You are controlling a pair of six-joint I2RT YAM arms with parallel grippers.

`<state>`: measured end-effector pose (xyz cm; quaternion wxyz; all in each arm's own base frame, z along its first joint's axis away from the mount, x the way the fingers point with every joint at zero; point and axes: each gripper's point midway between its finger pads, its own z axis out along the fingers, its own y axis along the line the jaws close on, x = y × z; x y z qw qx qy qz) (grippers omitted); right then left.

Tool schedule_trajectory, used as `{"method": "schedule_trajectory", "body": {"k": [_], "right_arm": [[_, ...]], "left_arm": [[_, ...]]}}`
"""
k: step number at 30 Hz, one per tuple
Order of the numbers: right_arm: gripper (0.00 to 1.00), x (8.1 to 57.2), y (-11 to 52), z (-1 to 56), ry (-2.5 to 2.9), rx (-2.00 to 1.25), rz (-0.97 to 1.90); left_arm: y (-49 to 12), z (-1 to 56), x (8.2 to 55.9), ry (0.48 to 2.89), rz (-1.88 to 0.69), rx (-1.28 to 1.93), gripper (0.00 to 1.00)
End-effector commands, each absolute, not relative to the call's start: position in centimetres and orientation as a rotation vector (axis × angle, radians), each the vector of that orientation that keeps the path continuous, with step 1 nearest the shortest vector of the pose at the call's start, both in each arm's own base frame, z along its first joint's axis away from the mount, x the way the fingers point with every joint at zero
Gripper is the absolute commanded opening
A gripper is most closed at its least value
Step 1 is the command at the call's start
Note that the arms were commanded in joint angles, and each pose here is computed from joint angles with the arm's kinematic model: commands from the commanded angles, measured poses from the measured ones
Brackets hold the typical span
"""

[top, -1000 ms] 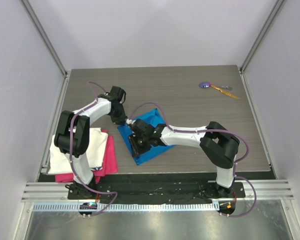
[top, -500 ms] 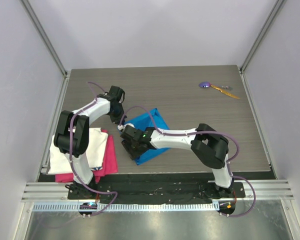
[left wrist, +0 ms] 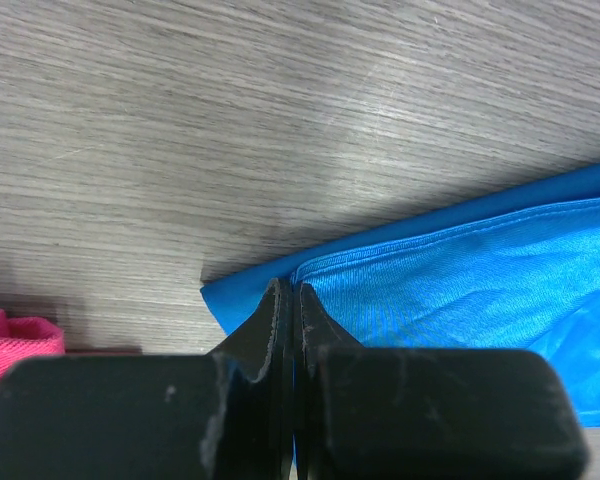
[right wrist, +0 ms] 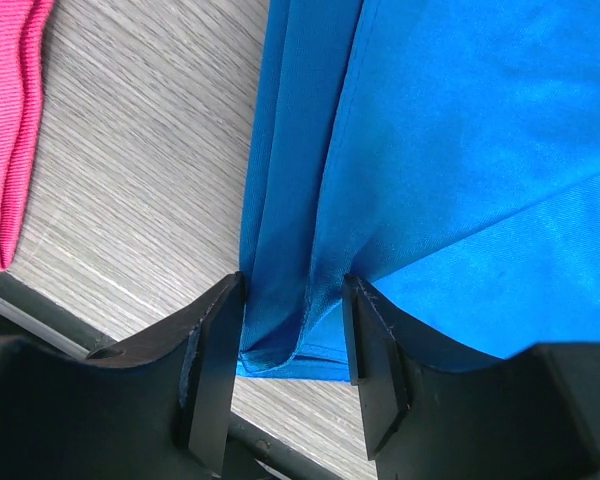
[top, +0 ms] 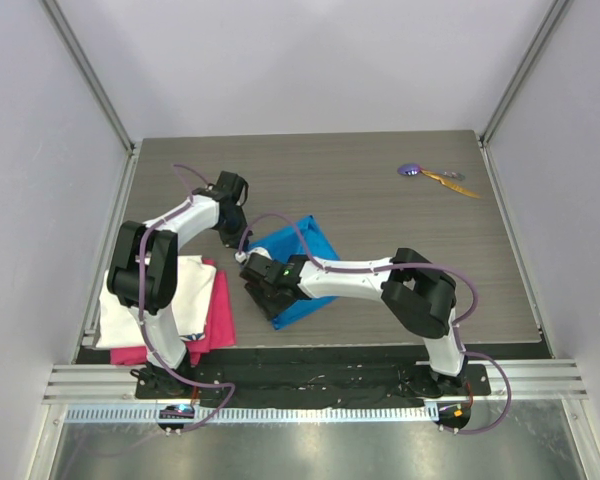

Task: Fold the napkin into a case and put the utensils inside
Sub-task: Smooth out the upper triangle-folded napkin at the center of the board.

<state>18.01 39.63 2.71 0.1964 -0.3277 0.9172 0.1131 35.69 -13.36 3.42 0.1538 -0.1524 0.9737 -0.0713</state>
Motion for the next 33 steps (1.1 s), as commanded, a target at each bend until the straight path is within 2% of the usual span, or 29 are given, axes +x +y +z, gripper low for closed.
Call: {"method": "schedule_trajectory", "body": {"k": [1,7,12,18,20,23,28,31,33], "right_arm": [[0.53,19.0,40.7,5.2,2.493,-0.914,0.334],[0.52,18.4,41.3,4.4,2.504,-0.940,0.332],[0.42,17.9,41.1,3.5,2.509,-0.945,0.287],[0.38,17.6,40.6,1.9,2.522,-0.962,0.232],[0.38,17.4,40.3,1.5,2.529,-0.973,0.212],[0.43,17.1,40.1,0.9,2.533,-0.991,0.187],[0.48,16.9,39.1,-0.2,2.536,-1.028,0.128],[0.43,17.1,38.7,-0.3,2.527,-1.022,0.102],[0.26,17.3,38.5,-0.1,2.514,-1.003,0.093]], "left_arm": [[-13.3,4.8,36.4,2.738,-0.235,-0.452,0.00],[-13.2,4.7,36.3,2.742,-0.233,-0.457,0.00],[-13.1,4.7,36.3,2.738,-0.234,-0.472,0.01],[-13.5,4.7,36.1,2.751,-0.276,-0.476,0.01],[-13.4,4.7,36.1,2.751,-0.274,-0.480,0.04],[-13.1,5.0,36.1,2.753,-0.277,-0.492,0.11],[-12.5,6.3,35.6,2.756,-0.315,-0.511,0.38],[-12.1,7.6,34.8,2.747,-0.324,-0.525,0.47],[-12.2,8.4,33.9,2.745,-0.347,-0.556,0.54]]}}
